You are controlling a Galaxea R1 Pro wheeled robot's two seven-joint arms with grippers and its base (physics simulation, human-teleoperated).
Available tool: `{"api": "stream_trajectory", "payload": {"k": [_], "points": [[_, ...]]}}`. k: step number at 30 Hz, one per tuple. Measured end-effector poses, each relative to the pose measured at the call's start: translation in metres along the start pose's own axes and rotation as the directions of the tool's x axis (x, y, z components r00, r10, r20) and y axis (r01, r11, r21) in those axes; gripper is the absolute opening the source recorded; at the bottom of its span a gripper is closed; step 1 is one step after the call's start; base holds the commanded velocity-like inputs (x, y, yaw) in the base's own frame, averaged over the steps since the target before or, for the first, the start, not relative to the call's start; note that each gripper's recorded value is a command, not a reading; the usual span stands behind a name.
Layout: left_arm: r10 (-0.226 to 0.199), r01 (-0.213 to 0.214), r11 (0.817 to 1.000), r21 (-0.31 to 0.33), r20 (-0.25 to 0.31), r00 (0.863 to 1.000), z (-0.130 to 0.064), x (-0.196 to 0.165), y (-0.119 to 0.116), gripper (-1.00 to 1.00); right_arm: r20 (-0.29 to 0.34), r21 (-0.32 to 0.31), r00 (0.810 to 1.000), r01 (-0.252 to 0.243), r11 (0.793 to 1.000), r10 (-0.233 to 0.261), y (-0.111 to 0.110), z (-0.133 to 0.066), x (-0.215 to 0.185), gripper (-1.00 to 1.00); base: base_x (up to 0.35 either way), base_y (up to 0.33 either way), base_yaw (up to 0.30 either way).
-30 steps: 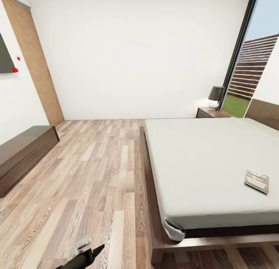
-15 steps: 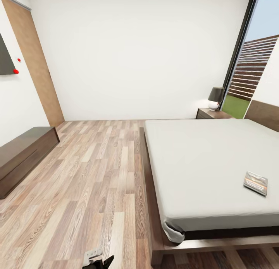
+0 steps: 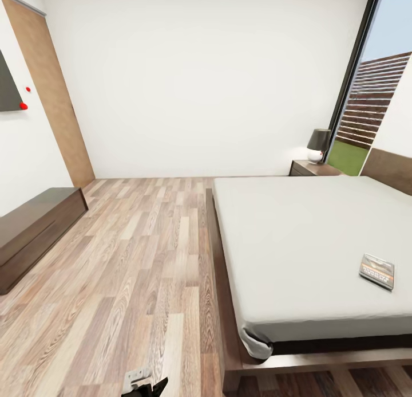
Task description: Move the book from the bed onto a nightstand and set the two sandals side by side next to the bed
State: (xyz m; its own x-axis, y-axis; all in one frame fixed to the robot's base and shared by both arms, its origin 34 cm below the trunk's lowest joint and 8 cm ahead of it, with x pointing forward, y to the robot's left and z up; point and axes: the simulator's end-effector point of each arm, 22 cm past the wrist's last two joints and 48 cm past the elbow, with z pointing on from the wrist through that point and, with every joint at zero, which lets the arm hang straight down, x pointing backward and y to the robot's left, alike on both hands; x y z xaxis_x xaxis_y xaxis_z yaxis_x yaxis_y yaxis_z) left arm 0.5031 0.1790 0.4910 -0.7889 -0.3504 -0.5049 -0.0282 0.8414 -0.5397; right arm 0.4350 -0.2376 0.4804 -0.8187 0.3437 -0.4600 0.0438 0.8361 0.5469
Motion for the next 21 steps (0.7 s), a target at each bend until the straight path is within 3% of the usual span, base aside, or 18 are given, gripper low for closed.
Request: {"api": "stream_trajectory", "payload": {"k": [21], "points": [[0.0,0.0,1.0,0.002,0.0,1.0,0.0003,0.0002,-0.0009,1.0,-0.004,-0.001,1.0,0.007,1.0,-0.007,0.0005,0.0002,0.0006,1.0,0.0,0.0,-0.275]]}}
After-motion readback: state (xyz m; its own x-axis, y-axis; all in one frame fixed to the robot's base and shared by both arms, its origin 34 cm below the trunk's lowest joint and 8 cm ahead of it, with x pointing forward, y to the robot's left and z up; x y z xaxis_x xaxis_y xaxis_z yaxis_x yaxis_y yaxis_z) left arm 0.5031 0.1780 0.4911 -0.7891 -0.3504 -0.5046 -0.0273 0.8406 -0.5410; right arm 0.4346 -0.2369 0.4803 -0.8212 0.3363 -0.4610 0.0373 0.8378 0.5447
